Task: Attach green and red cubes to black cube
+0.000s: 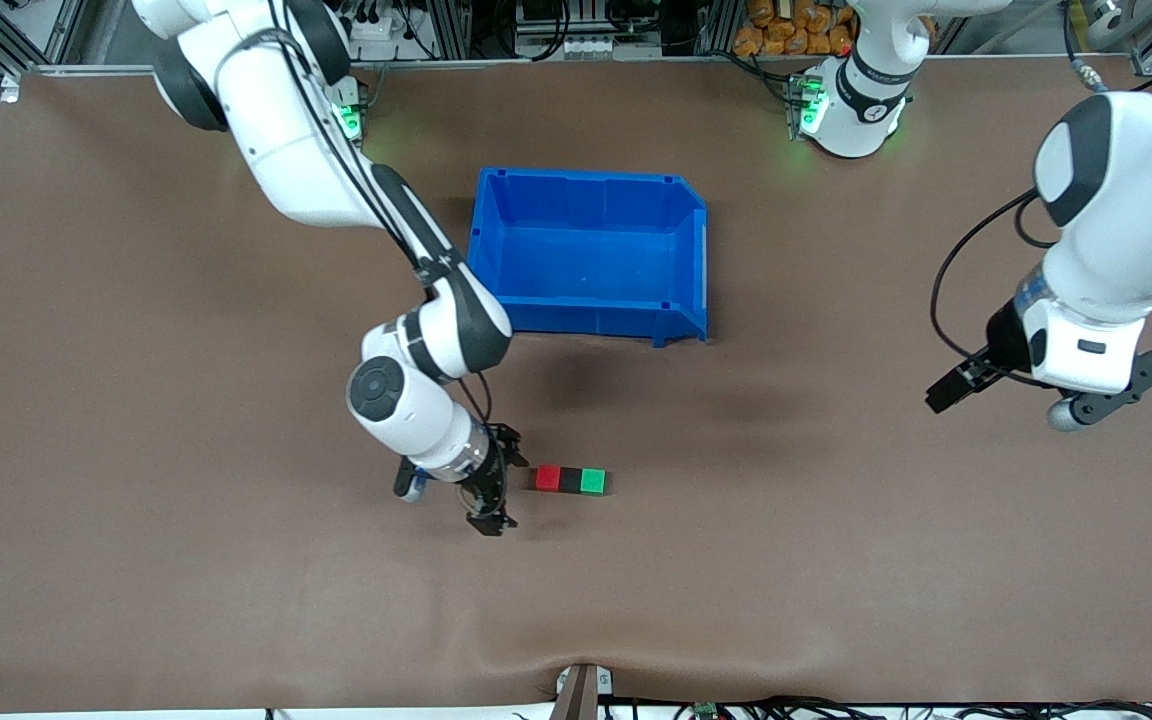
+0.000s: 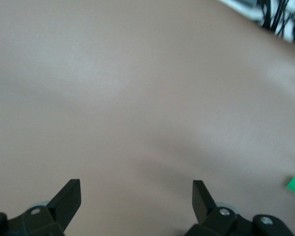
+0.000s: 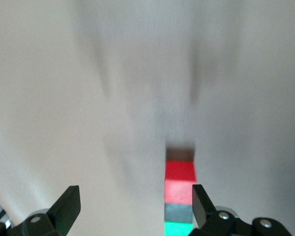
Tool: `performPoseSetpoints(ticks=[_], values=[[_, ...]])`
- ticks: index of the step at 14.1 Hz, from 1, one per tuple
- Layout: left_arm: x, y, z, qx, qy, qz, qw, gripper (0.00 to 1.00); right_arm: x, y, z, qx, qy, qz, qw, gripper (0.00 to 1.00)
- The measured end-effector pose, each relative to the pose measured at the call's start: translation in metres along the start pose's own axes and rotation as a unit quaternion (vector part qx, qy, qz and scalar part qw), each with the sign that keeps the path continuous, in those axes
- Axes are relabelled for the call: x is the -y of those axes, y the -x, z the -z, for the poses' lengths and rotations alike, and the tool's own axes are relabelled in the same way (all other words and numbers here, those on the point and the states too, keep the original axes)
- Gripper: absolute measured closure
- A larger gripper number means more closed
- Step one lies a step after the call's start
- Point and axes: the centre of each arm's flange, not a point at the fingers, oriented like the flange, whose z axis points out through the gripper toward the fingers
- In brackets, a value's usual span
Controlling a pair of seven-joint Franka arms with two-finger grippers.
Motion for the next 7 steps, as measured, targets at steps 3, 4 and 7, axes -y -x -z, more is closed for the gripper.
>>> performPoseSetpoints(ticks=[3, 4, 7], values=[[0.010, 0.006, 0.007, 0.035, -0.017, -0.101, 0.994, 0.00, 0.011, -0.040, 0.049, -0.035, 0.078, 0.078, 0.993, 0.00], [0.012, 0.008, 0.012, 0.047, -0.022, -0.127, 0.991, 0.00, 0.013, -0.051, 0.067, -0.048, 0.095, 0.110, 0.988, 0.00], [0.018, 0.012, 0.035, 0.082, -0.032, -0.186, 0.979, 0.00, 0.026, -0.074, 0.154, -0.082, 0.102, 0.236, 0.963, 0.00]])
